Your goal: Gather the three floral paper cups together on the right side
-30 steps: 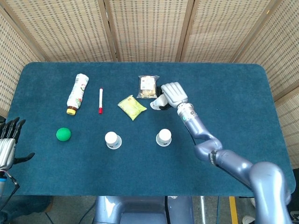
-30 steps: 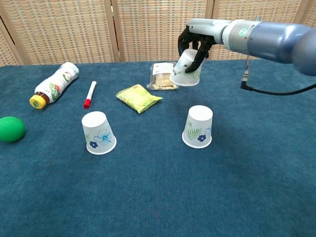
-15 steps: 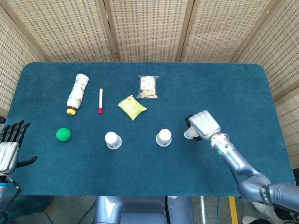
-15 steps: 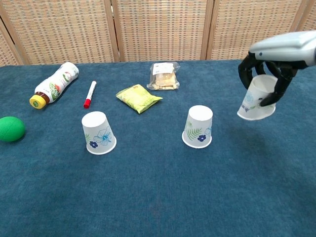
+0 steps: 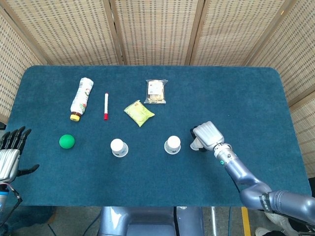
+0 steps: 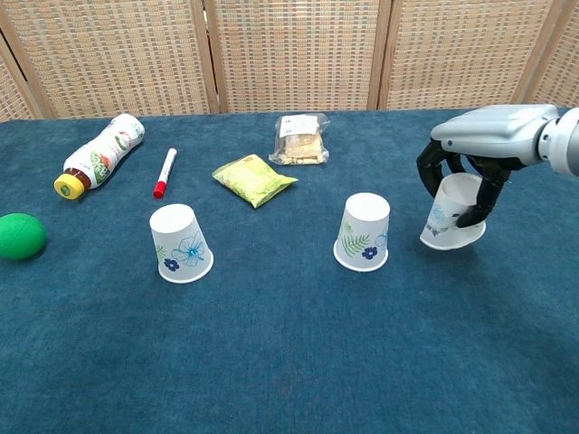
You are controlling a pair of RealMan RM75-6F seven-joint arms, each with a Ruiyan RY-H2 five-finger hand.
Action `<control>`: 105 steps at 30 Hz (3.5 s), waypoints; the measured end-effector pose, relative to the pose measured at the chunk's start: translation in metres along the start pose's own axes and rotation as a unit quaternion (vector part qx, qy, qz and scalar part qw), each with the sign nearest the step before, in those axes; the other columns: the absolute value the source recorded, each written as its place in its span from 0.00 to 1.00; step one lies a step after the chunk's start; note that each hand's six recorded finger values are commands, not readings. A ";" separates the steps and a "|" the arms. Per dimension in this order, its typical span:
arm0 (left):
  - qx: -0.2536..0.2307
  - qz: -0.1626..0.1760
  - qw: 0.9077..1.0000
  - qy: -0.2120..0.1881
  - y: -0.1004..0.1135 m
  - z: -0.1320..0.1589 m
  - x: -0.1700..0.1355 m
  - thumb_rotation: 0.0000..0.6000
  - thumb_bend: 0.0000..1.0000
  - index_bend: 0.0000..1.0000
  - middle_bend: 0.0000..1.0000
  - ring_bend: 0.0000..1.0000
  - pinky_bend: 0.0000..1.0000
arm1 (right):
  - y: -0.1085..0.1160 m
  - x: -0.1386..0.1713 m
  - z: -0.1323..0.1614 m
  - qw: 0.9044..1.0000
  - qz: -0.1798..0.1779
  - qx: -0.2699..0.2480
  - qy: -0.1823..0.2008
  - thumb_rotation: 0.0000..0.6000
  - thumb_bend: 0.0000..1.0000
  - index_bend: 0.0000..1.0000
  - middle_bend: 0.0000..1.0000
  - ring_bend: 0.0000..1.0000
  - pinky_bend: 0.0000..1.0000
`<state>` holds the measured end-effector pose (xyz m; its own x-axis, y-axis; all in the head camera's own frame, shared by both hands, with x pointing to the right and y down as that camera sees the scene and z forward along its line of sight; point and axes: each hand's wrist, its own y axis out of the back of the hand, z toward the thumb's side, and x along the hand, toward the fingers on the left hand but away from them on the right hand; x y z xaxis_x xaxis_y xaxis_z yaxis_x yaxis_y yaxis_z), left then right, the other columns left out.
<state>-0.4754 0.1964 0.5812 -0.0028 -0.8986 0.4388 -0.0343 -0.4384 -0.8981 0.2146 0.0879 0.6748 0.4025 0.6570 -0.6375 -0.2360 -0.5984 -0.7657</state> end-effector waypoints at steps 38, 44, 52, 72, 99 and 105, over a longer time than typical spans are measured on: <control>-0.001 0.008 1.000 -0.014 0.002 0.004 0.001 1.00 0.00 0.00 0.00 0.00 0.00 | 0.051 0.075 -0.045 0.995 -0.071 0.021 -0.073 1.00 0.00 0.00 0.00 0.00 0.00; 0.008 0.013 0.999 -0.050 -0.001 0.019 0.015 1.00 0.00 0.00 0.00 0.00 0.00 | 0.029 0.116 -0.109 0.983 -0.146 -0.009 -0.112 1.00 0.00 0.00 0.00 0.00 0.00; 0.028 -0.021 0.989 -0.142 -0.018 0.073 0.056 1.00 0.00 0.00 0.00 0.00 0.00 | -0.043 0.194 -0.119 0.976 -0.156 -0.063 -0.136 1.00 0.00 0.00 0.00 0.00 0.00; 0.062 -0.107 0.945 -0.302 -0.080 0.233 0.133 1.00 0.00 0.38 0.21 0.26 0.31 | -0.052 0.205 -0.110 0.977 -0.134 -0.058 -0.157 1.00 0.00 0.00 0.00 0.00 0.00; -0.003 -0.025 0.928 -0.372 0.028 0.353 0.158 1.00 0.02 0.60 0.41 0.44 0.46 | -0.044 0.205 -0.116 0.973 -0.143 -0.072 -0.166 1.00 0.00 0.00 0.00 0.00 0.00; 0.007 -0.049 0.913 -0.404 0.036 0.425 0.157 1.00 0.02 0.60 0.41 0.44 0.46 | -0.047 0.205 -0.123 0.972 -0.135 -0.077 -0.174 1.00 0.00 0.00 0.00 0.00 0.00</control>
<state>-0.0525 0.0322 0.6049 0.7384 -0.5726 0.3562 0.0174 -0.5119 -0.8589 0.4168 0.1945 0.5911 0.1007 0.8993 -0.4255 -0.0170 -0.4261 -0.9045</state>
